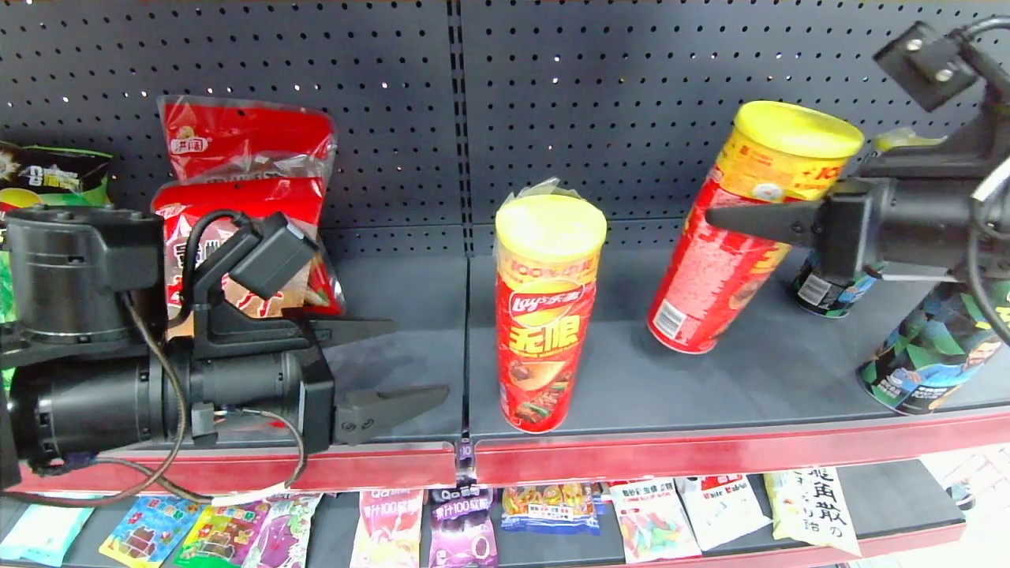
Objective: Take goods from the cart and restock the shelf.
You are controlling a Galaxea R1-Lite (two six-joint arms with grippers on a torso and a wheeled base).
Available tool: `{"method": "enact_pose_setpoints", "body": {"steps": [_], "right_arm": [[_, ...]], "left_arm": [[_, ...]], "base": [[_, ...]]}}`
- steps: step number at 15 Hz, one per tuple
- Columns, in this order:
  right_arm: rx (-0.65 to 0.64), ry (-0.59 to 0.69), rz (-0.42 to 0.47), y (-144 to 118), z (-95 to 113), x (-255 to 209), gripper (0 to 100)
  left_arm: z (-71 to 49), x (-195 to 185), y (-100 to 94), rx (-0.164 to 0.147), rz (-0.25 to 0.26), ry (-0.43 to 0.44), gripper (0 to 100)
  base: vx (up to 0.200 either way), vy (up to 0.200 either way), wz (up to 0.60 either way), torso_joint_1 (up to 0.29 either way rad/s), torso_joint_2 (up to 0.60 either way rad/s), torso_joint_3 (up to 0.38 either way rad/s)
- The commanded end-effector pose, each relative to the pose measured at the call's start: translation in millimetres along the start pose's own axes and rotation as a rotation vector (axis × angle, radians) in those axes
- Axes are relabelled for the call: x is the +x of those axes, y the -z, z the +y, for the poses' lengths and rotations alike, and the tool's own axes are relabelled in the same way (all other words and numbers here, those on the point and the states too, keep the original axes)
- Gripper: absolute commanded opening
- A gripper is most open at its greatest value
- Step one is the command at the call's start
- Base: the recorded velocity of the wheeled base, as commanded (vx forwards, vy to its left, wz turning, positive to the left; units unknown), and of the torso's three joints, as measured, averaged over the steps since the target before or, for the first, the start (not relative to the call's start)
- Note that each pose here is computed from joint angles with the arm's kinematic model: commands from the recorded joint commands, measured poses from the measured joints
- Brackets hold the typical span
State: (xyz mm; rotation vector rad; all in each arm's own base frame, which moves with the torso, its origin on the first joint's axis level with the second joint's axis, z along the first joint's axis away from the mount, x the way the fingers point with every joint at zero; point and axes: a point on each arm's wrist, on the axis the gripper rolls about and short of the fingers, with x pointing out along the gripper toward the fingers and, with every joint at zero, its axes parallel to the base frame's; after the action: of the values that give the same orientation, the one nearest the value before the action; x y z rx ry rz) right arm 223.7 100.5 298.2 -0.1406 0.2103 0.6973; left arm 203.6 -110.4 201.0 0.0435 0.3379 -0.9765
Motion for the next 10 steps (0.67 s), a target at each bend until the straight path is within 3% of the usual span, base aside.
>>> {"method": "enact_pose_setpoints", "body": {"steps": [1, 3, 10], "right_arm": [[-0.009, -0.045, 0.036, -3, -4, 52, 0], [-0.017, -0.070, 0.033, -8, -1, 74, 0], [-0.036, -0.145, 0.025, -14, 15, 127, 0]], "left_arm": [[1.9, -10, 1.2, -0.003, -0.013, -0.027, 100], [5.1, -14, 3.2, -0.005, -0.013, -0.045, 100], [-1.5, -25, 8.9, -0.008, -0.017, -0.055, 100]], "base": [[0.000, 0.000, 0.00, 0.000, 0.00, 0.000], [0.000, 0.000, 0.00, 0.000, 0.00, 0.000], [0.000, 0.000, 0.00, 0.000, 0.00, 0.000]]}}
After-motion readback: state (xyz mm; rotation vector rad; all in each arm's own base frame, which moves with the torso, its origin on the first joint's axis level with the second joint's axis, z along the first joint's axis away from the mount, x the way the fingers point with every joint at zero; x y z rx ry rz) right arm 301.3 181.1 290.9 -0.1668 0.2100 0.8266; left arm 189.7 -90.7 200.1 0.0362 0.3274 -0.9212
